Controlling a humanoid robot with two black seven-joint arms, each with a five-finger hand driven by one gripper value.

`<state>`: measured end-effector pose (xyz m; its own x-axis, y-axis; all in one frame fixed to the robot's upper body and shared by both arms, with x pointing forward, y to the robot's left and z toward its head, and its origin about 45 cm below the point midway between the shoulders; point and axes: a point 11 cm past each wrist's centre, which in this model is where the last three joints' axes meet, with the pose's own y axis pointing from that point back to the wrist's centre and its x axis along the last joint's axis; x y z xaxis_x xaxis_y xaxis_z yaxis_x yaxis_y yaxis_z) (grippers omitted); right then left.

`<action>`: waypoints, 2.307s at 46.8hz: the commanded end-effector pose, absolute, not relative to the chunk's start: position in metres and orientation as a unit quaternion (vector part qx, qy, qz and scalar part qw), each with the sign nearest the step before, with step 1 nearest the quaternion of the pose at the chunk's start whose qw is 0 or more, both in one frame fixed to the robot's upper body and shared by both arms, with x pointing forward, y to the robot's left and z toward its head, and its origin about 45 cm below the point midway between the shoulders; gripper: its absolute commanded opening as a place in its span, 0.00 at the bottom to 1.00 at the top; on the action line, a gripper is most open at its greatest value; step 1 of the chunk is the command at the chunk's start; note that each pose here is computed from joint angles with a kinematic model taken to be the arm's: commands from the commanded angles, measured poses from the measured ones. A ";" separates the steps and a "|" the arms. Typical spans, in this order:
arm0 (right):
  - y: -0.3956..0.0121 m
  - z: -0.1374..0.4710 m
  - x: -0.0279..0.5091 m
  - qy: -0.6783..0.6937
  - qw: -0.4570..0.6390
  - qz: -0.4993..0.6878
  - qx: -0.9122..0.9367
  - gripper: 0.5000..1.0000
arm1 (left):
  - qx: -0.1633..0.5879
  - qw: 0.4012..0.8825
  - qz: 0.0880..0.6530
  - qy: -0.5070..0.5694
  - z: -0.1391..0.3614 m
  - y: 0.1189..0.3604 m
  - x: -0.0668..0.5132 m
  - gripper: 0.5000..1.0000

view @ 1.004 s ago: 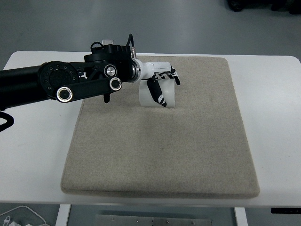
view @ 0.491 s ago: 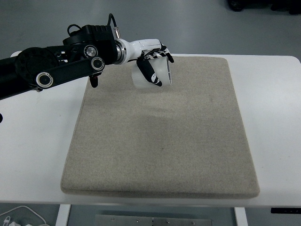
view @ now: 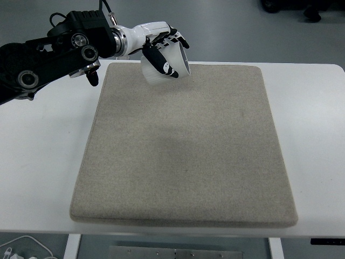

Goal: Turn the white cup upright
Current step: 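Lift the cup with the left hand, away from the robot, then rotate the left wrist to turn the cup opening upward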

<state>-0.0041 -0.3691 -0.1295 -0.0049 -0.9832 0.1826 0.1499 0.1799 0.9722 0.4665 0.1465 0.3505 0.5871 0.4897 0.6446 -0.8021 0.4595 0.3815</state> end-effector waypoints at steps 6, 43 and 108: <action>-0.369 -0.129 -0.004 -0.509 0.575 -0.493 0.409 0.86 | 0.289 0.858 0.398 -0.148 0.331 0.152 0.461 0.00; -0.369 -0.129 -0.004 -0.509 0.575 -0.493 0.409 0.86 | 0.053 0.904 0.423 -0.041 0.320 0.172 0.477 0.00; -0.369 -0.130 -0.004 -0.509 0.575 -0.493 0.409 0.86 | -0.018 0.884 0.457 -0.092 0.208 0.168 0.458 0.00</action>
<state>-0.0042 -0.3689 -0.1295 -0.0051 -0.9835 0.1810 0.1501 0.1782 0.9725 0.4586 0.1708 0.2121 0.5747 0.8071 0.1352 -0.7986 0.5892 -0.1230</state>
